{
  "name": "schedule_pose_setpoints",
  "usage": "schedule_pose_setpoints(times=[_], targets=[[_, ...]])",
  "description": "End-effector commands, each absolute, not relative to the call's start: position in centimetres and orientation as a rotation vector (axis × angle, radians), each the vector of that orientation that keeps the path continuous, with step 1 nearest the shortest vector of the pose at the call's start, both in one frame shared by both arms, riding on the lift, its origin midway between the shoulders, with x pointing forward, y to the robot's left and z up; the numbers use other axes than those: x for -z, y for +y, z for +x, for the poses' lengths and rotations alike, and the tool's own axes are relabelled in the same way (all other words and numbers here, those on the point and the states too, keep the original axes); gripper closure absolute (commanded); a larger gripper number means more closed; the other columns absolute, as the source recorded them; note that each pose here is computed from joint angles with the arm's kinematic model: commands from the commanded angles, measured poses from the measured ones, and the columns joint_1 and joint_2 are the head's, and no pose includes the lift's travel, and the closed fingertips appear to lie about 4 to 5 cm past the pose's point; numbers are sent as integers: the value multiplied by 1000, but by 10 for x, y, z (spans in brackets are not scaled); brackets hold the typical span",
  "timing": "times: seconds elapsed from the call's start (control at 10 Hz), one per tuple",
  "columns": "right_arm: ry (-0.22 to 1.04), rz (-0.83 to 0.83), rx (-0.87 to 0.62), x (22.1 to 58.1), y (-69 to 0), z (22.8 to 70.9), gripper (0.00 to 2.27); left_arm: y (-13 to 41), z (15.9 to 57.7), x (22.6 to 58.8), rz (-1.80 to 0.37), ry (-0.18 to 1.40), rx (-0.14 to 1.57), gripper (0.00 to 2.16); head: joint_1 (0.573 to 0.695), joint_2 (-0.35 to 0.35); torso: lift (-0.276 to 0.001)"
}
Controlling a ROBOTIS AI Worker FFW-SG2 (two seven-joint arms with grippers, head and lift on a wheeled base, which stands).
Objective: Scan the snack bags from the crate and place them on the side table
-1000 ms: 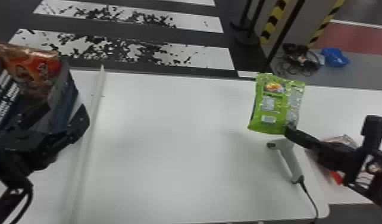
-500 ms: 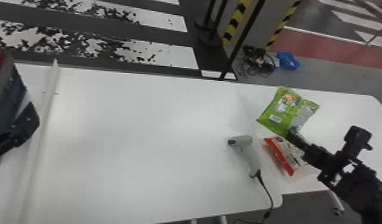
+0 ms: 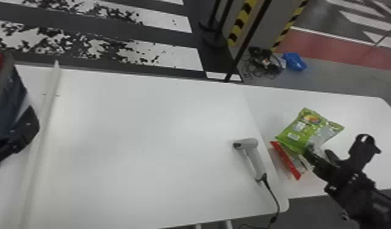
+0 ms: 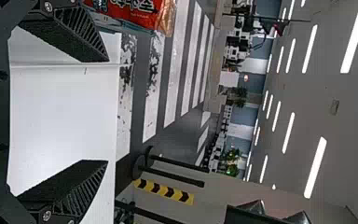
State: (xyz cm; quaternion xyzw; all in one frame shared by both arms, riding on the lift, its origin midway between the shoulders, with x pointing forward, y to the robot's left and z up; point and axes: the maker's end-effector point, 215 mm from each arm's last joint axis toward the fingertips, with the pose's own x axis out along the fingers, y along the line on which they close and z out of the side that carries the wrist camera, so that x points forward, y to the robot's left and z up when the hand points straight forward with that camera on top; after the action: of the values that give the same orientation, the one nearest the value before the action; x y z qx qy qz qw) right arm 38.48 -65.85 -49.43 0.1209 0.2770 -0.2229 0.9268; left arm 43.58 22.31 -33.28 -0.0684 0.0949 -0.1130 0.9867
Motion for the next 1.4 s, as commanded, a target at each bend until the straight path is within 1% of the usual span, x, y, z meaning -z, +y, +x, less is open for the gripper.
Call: schedule_pose_setpoints(times=[0.0,0.2,0.3,0.4,0.5,0.7,0.9,1.1,1.2,1.3], targets=[[587,244,492,502,-665,379,-2,222,433,331,-139,189,228,100,695,-350,-94],[570,259,524,498,-673,373,60,222,427,331,-136,193,228,100,695,-350,-94],[521,224,540,481,-677,371,60,222,425,331,-136,195,229,100,695,-350,-94],[466,197,521,460,-662,372,60,221,424,329,-135,193,230,100,695,-350,-94],[398,162,475,433,-634,374,39,221,423,328,-135,192,230,100,695,-350,-94],[320,131,366,395,-564,381,39,217,422,326,-136,188,236,100,695,-350,-94],[277,125,246,372,-493,390,36,217,420,326,-135,188,234,100,695,-350,-94],[231,89,112,362,-411,400,39,216,419,327,-136,188,236,100,695,-350,-94],[182,33,45,358,-366,407,39,214,418,328,-138,189,238,100,695,-310,-94],[188,33,-16,369,-324,410,39,212,418,328,-139,188,241,100,695,-250,-94]])
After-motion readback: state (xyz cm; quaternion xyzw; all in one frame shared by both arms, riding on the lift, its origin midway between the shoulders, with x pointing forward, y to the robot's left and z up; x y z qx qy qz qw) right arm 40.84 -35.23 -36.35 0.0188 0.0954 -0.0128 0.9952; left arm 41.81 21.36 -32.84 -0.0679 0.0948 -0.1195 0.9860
